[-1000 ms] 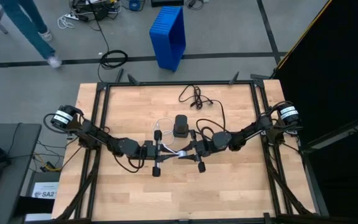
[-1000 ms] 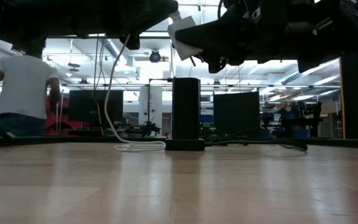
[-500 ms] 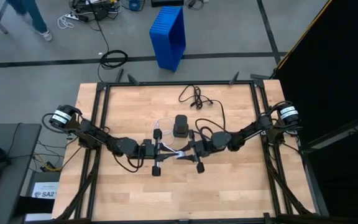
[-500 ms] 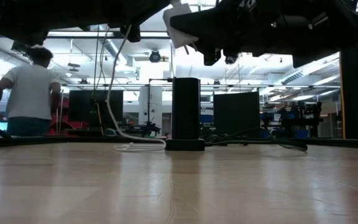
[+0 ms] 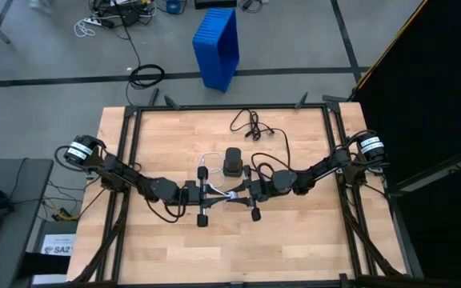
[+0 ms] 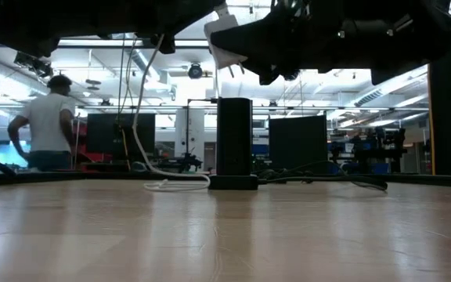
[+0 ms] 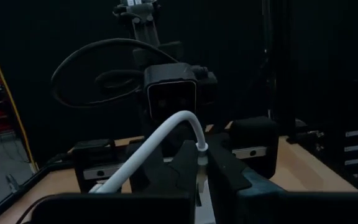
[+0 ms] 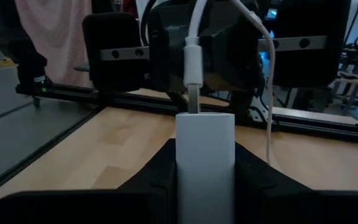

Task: Insert USB
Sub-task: Insert the white charger cable into the white charger adapter

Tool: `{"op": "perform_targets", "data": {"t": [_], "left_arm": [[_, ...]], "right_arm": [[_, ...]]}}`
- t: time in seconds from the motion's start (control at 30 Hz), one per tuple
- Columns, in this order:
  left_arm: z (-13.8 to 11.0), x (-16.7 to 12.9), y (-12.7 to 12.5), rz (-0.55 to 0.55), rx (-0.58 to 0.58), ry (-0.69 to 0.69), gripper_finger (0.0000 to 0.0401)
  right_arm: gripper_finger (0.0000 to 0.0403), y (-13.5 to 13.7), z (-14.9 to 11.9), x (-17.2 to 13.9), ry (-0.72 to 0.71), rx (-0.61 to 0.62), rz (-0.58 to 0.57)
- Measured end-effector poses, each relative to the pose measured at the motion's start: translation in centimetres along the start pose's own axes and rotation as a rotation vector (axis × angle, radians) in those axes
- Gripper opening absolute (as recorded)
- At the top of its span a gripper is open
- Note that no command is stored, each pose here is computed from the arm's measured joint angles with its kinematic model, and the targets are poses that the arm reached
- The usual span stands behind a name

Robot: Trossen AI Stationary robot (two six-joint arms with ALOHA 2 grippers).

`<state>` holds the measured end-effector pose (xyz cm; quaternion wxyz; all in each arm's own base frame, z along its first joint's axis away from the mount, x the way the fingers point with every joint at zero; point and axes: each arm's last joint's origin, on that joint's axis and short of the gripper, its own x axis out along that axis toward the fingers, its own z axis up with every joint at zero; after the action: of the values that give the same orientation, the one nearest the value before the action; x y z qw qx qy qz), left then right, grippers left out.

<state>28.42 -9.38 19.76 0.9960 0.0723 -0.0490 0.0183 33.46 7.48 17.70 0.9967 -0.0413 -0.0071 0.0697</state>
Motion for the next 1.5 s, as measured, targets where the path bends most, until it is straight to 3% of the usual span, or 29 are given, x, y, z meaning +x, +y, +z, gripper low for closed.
{"op": "perform_targets", "data": {"t": [0.53,1.5], "left_arm": [[1.4,-1.1,-0.3,0.017,0.039,0.068,0.0000],[0.4,-0.4,0.3,0.022,-0.017,0.067,0.0000]], "right_arm": [[0.0065,0.1,0.0,0.0,-0.005,-0.003,0.021],[0.0065,-0.4,0.2,0.0,-0.035,0.031,0.022]]}}
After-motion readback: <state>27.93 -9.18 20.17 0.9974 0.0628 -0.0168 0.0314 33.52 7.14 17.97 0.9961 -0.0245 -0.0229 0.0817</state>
